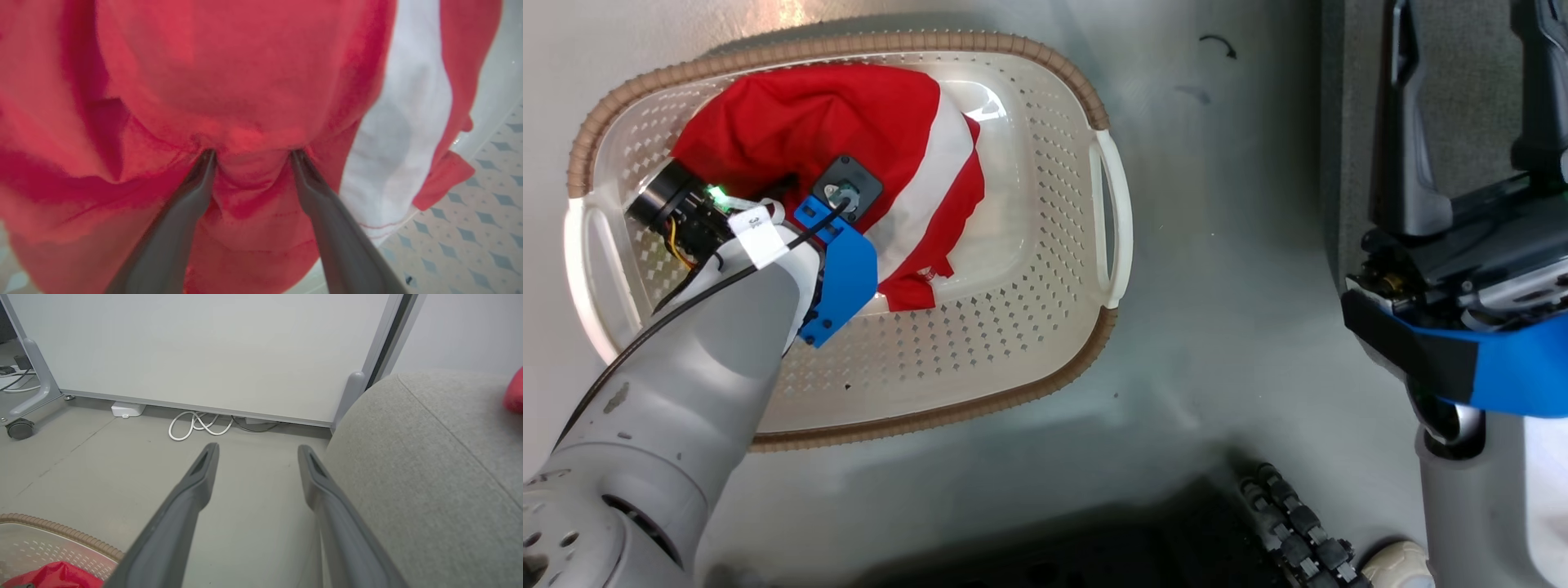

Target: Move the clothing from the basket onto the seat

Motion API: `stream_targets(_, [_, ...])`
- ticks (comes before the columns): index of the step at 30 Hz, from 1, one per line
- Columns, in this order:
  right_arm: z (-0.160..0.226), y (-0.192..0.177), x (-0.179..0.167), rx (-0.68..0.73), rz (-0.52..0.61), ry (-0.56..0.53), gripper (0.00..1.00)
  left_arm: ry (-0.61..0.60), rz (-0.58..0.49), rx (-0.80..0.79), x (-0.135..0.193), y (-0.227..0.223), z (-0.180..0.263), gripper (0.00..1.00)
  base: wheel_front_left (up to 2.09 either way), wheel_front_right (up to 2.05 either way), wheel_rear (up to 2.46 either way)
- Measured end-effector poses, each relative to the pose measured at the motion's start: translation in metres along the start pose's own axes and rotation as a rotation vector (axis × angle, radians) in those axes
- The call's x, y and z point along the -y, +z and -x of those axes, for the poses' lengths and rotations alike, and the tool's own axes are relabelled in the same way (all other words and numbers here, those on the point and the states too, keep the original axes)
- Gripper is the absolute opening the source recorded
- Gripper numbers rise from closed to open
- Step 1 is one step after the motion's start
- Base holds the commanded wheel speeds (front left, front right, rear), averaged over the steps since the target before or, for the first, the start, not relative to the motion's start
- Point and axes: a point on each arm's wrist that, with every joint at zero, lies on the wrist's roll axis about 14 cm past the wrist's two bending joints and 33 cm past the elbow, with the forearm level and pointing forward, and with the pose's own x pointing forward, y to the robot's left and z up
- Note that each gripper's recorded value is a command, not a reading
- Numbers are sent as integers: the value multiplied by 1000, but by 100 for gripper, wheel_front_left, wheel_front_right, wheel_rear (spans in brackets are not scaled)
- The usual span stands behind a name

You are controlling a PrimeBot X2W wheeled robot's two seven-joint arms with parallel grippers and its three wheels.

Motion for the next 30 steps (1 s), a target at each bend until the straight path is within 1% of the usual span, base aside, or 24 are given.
stream_targets(6, [4, 1, 1, 4, 10, -6, 100, -6, -7, -6, 4, 0, -4, 100, 0, 0, 0])
stream_targets(7, [5, 1, 1, 3, 12, -5, 100, -7, -10, -7, 4, 0, -5, 48, 0, 0, 0])
stream_targets(8, [5, 1, 0, 4, 11, -5, 100, -7, -18, -8, 5, 0, -4, 0, 0, 0, 0])
stream_targets(13, [3, 5, -2, 17, 6, 0, 100, -5, -33, 37, 5, 8, 0, 0, 0, 0, 0])
stream_targets(18, [1, 18, -1, 44, 4, -4, 100, 3, -27, 153, 6, 36, 13, 0, 0, 0, 0])
stream_targets(30, [1, 59, -1, 109, -21, -10, 100, 64, 11, 381, -1, 84, 73, 0, 0, 0, 0])
